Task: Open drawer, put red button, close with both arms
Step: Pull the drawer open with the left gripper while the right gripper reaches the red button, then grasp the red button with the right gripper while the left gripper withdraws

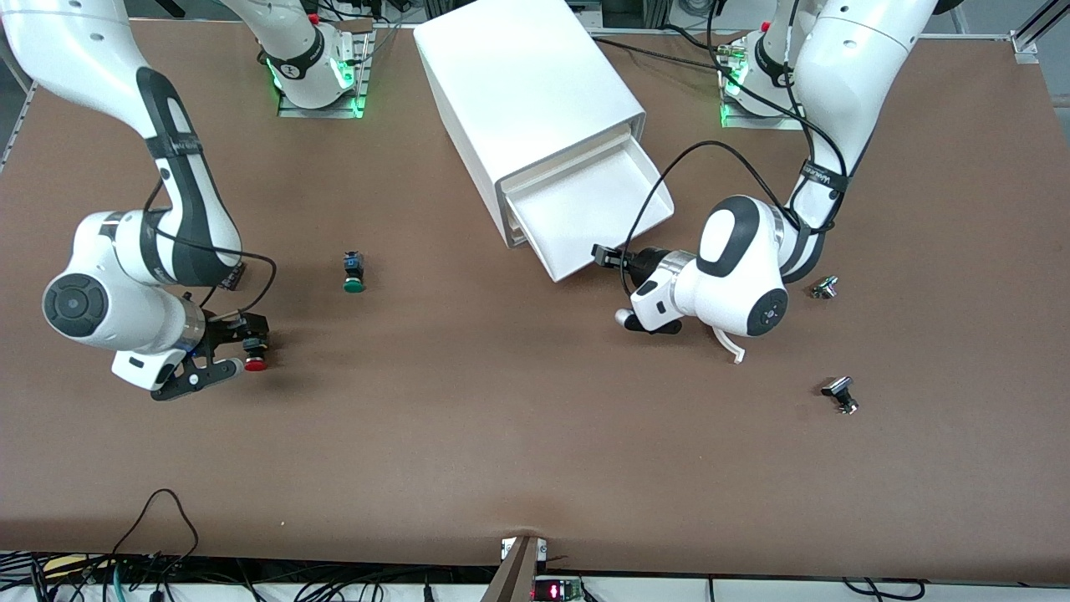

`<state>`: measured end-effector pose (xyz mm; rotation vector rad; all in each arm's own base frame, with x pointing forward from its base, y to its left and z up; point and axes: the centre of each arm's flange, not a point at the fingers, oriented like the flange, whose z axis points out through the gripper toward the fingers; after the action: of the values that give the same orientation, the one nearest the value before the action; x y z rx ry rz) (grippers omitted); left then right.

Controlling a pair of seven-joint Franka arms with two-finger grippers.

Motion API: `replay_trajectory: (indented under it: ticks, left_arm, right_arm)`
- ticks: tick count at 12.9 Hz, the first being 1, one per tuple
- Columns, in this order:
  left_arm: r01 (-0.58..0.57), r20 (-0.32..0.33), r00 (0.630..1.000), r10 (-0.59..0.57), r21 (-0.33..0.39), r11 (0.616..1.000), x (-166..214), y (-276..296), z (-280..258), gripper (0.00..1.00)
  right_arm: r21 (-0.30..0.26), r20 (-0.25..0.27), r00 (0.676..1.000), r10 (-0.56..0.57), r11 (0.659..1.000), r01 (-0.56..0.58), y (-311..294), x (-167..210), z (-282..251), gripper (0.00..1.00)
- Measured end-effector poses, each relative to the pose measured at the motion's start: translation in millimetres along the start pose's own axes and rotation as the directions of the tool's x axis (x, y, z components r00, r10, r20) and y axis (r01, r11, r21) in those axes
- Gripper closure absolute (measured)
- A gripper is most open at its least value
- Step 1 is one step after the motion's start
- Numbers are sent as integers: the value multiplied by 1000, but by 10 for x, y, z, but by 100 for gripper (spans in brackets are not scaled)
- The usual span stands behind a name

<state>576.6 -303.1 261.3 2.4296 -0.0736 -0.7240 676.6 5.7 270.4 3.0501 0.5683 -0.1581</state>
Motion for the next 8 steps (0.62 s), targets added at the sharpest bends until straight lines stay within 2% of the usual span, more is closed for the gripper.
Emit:
replay_trajectory:
  ticks: [3,5,6,8]
  left_arm:
    - [1,-3,1000,-1,-3,1000,13,-12,-21,64]
    - [3,-4,1000,-3,-4,1000,18,-17,-30,65]
    - [31,-15,999,-31,3,1000,31,-22,-55,58]
    - [124,-75,990,-120,56,991,83,-10,-239,37]
  right_arm:
    - [1,-19,1000,0,1000,1,204,-41,455,0]
    - [7,-12,1000,-3,1000,3,227,-117,663,0]
    - [10,-5,1000,-3,1000,4,216,-141,706,2]
    - [16,3,1000,-3,1000,3,194,-177,771,3]
